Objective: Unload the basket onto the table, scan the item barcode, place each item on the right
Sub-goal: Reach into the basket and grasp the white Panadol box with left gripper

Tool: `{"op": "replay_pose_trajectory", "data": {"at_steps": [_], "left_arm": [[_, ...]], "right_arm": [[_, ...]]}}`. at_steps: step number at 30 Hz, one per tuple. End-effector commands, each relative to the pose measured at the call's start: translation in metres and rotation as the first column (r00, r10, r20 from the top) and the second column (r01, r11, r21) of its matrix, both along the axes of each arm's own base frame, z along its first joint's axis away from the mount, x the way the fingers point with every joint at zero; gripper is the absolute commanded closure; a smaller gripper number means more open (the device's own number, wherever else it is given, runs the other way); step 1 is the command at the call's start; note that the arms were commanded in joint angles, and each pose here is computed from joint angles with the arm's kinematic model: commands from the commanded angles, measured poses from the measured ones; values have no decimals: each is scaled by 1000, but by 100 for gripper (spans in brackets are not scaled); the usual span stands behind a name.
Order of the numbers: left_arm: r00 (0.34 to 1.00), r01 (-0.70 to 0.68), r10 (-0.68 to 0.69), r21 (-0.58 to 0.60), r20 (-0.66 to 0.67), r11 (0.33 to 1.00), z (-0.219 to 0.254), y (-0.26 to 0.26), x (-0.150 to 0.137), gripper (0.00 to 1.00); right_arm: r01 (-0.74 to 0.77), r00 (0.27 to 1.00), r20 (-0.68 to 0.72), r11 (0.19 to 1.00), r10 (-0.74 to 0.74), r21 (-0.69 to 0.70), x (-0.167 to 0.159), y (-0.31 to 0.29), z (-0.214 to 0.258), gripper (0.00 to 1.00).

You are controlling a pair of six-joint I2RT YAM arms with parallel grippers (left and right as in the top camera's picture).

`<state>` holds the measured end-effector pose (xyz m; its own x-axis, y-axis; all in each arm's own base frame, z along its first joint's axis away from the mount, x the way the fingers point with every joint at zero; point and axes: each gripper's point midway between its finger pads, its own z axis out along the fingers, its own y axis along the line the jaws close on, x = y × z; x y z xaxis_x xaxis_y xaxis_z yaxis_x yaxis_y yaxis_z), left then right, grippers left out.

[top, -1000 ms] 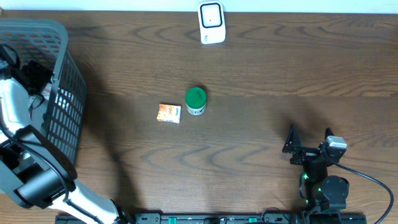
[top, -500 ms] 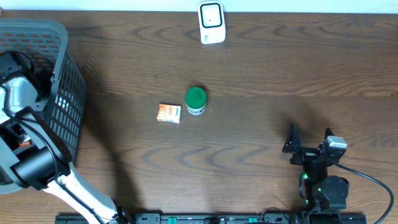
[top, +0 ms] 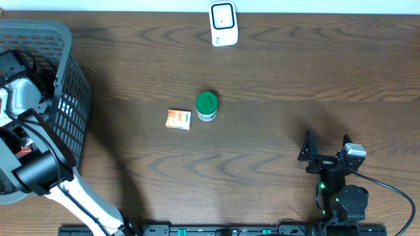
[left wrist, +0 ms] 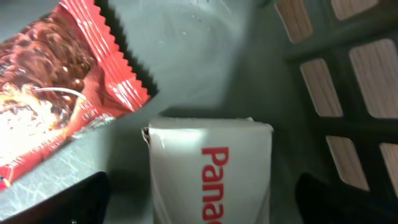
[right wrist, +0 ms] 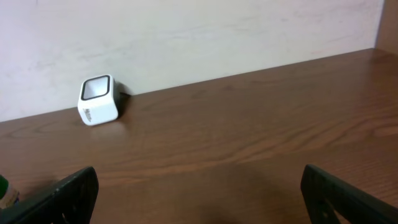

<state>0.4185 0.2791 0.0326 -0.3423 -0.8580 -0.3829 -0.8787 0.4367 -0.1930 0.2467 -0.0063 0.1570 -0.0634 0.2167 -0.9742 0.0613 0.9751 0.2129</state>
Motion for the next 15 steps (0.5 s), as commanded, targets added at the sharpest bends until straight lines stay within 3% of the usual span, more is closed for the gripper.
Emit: {"op": "replay_pose_trajectory", "data": {"at_steps": [1,15], "left_arm": [[989,1,-20,-132,-144,991,-71,-24,-26,13],[960,17,-74,-207,-269,978,-74,-42,-54,53]], "right_arm": [[-3,1000,1,1000,3,10,0,2,0,1],[-3,1000,1,1000,3,10,0,2,0,1]]}}
